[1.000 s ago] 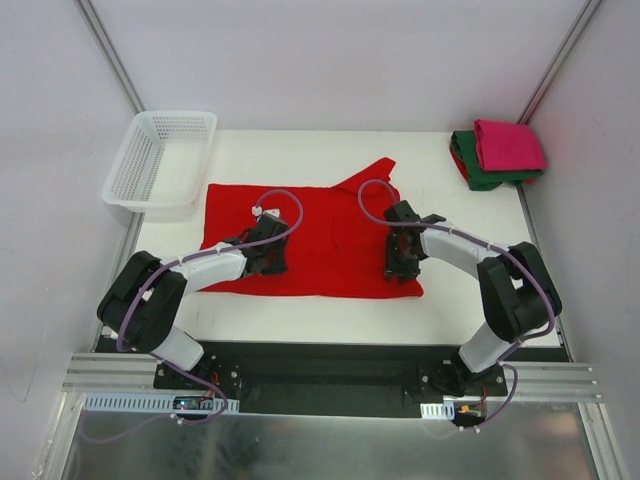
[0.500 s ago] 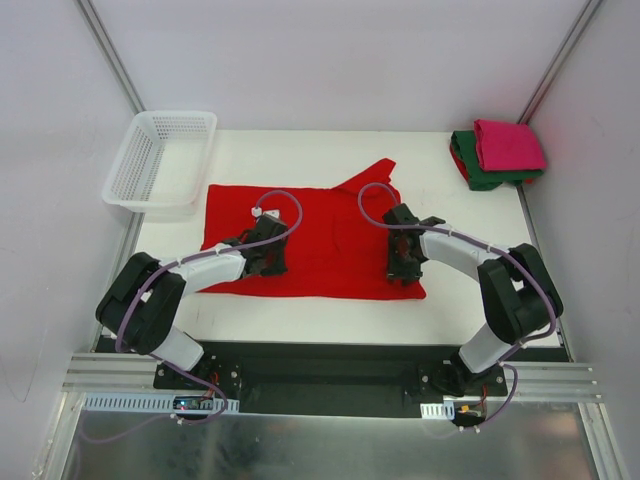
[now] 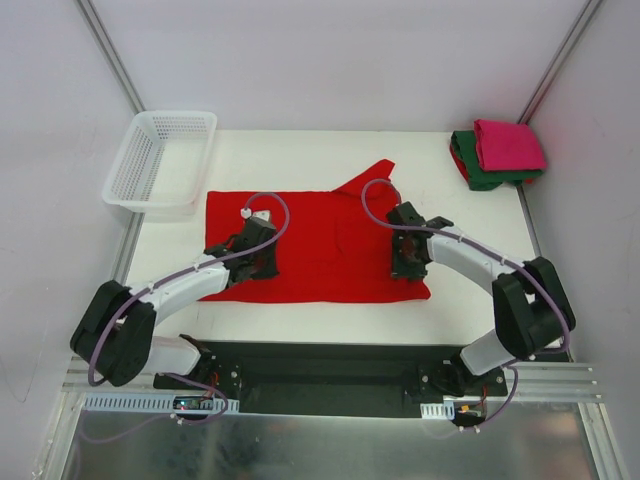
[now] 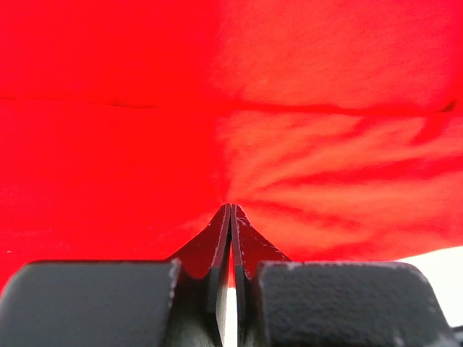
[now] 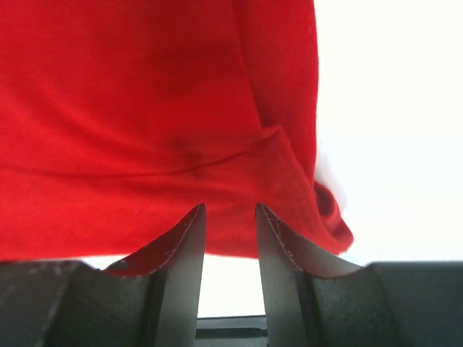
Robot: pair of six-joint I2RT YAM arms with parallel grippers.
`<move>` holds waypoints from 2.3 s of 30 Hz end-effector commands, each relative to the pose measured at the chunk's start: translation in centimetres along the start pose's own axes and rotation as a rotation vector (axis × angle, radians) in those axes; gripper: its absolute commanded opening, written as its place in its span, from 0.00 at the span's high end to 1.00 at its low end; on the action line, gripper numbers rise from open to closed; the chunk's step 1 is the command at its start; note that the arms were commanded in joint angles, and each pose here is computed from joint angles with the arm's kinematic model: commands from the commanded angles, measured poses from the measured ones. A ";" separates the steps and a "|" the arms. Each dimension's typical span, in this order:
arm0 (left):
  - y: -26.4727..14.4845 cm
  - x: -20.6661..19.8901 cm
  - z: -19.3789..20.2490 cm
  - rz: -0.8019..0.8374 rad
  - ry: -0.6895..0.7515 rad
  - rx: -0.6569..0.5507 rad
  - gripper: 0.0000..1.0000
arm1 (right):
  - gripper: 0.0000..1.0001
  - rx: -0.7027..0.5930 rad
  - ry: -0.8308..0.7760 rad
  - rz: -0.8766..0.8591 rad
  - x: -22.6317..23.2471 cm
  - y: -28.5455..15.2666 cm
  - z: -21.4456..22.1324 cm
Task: Fold and stack the t-shirts
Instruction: Fold the flattened tshirt in 1/3 of the way
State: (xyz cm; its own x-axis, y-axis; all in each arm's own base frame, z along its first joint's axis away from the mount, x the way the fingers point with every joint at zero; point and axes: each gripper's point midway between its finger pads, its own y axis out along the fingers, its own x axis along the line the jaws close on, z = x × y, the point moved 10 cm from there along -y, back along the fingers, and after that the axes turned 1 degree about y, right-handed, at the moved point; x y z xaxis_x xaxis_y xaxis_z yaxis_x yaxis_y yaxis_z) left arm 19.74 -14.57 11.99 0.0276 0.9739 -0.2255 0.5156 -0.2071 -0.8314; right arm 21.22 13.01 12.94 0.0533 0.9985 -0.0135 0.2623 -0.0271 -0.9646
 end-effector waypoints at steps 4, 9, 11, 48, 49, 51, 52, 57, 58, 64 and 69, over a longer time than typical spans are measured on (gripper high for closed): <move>-3.6 -1.2 -3.0 0.086 0.012 -0.117 1.00 | 0.62 -0.165 -0.006 -0.152 1.0 -5.0 -1.7; -3.0 -0.8 -2.3 0.067 0.006 -0.086 1.00 | 0.62 -0.193 -0.035 -0.164 1.9 -4.9 -3.1; -2.6 -0.7 -1.7 0.058 -0.006 -0.065 1.00 | 0.62 -0.181 -0.054 -0.162 2.4 -4.3 -3.7; -3.9 -0.8 -2.5 0.066 -0.027 -0.137 1.00 | 0.63 -0.035 -0.076 -0.132 3.8 2.2 -3.3; -3.8 -0.8 -2.5 0.064 -0.027 -0.133 1.00 | 0.63 -0.031 -0.076 -0.129 3.7 2.2 -3.1; -3.7 -0.7 -2.4 0.060 -0.027 -0.128 1.00 | 0.63 -0.029 -0.075 -0.120 3.5 2.1 -2.8; -3.6 -0.7 -2.3 0.059 -0.030 -0.125 1.00 | 0.63 -0.029 -0.078 -0.115 3.3 2.1 -2.6; -3.5 -0.6 -2.2 0.053 -0.030 -0.118 1.00 | 0.63 -0.024 -0.075 -0.099 2.7 1.8 -1.9; -3.5 -0.7 -2.2 0.054 -0.031 -0.118 1.00 | 0.63 -0.022 -0.074 -0.096 2.6 1.8 -1.8; -3.5 -0.5 -2.1 0.051 -0.032 -0.121 1.00 | 0.63 -0.023 -0.073 -0.069 1.9 1.5 -1.2; -3.6 -0.5 -2.1 0.054 -0.033 -0.125 1.00 | 0.63 -0.064 -0.075 -0.061 1.7 0.3 -1.6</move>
State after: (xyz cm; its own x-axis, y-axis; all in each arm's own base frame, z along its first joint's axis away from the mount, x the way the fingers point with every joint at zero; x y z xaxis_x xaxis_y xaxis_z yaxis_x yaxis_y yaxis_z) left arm 19.43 -14.38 15.59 0.0510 0.9577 -0.2833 0.5937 -0.2571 -0.7625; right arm 23.53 15.32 11.41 -0.0514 0.9966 0.0639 0.2970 0.0764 -0.9518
